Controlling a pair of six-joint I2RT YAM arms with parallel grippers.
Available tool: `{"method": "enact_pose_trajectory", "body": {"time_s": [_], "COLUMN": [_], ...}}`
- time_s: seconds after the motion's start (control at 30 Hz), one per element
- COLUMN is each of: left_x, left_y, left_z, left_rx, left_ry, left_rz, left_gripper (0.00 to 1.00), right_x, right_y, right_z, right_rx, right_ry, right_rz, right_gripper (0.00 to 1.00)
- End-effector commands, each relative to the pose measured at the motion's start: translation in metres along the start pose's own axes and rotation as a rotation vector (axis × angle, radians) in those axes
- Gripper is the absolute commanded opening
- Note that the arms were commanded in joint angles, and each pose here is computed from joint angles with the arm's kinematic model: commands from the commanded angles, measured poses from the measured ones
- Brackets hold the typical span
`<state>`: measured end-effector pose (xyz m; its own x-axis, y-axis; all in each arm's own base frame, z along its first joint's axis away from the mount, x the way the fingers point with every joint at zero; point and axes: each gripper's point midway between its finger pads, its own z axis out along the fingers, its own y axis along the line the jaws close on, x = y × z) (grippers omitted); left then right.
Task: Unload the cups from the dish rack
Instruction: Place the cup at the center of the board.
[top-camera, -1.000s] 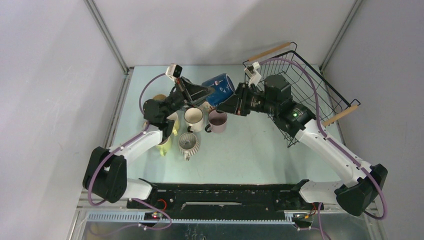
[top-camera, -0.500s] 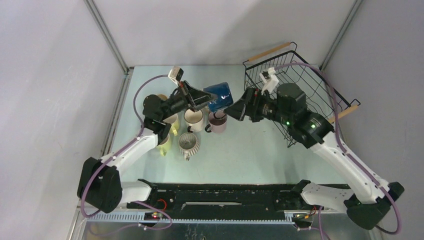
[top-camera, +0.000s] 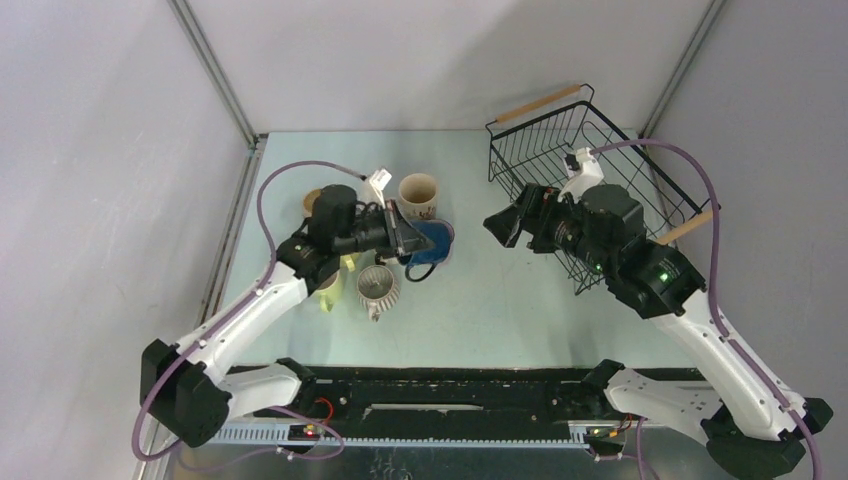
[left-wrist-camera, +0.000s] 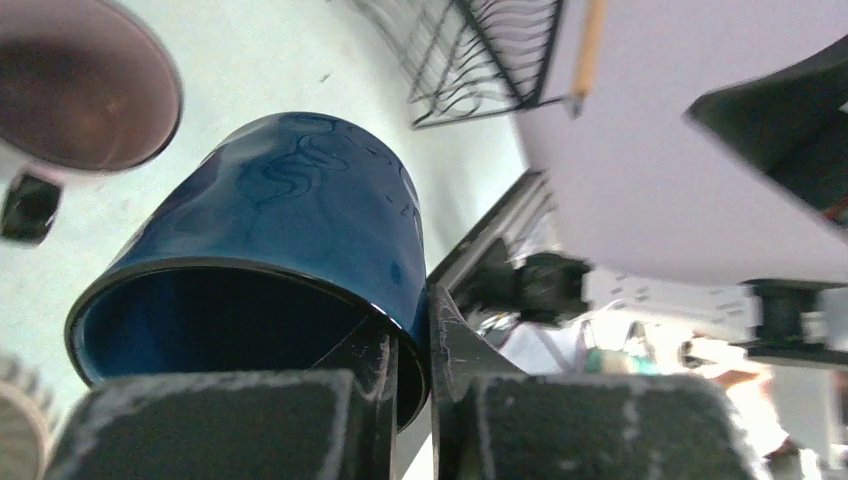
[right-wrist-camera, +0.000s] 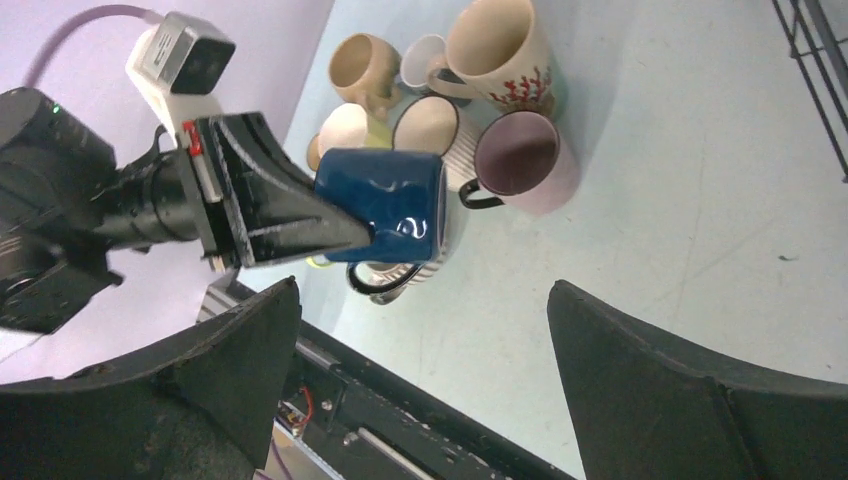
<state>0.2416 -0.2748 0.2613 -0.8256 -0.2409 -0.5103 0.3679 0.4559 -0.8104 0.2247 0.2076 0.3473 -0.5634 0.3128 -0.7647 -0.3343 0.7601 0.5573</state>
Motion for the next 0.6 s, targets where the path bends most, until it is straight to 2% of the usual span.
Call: {"method": "enact_pose_trajectory", "body": {"time_s": [0.0, 0.2, 0.57], "left_x": [0.002, 0.024, 0.064], "left_y": [-0.001, 0.016, 0.035], "left_z": [-0.014, -0.002, 0.049], "left_rx": [-0.147, -0.273, -0.406], "left_ry": [0.005, 0.079, 0.243], "left_rz": [0.249, 0.32, 0.42], "left_gripper": [0.0, 0.0, 0.0], "right_x": [-0.004, -0.011, -0.013], "right_y": [-0.019, -0.035, -0.048], "right_z": [0.002, 0.002, -0.005], "right_rx": [0.079, 0.13, 0.175], "right_ry": [-0.021, -0.035, -0.041], "right_rz": [-0.017, 0.022, 0.04], "right_gripper": [1.0, 1.0, 1.0]}}
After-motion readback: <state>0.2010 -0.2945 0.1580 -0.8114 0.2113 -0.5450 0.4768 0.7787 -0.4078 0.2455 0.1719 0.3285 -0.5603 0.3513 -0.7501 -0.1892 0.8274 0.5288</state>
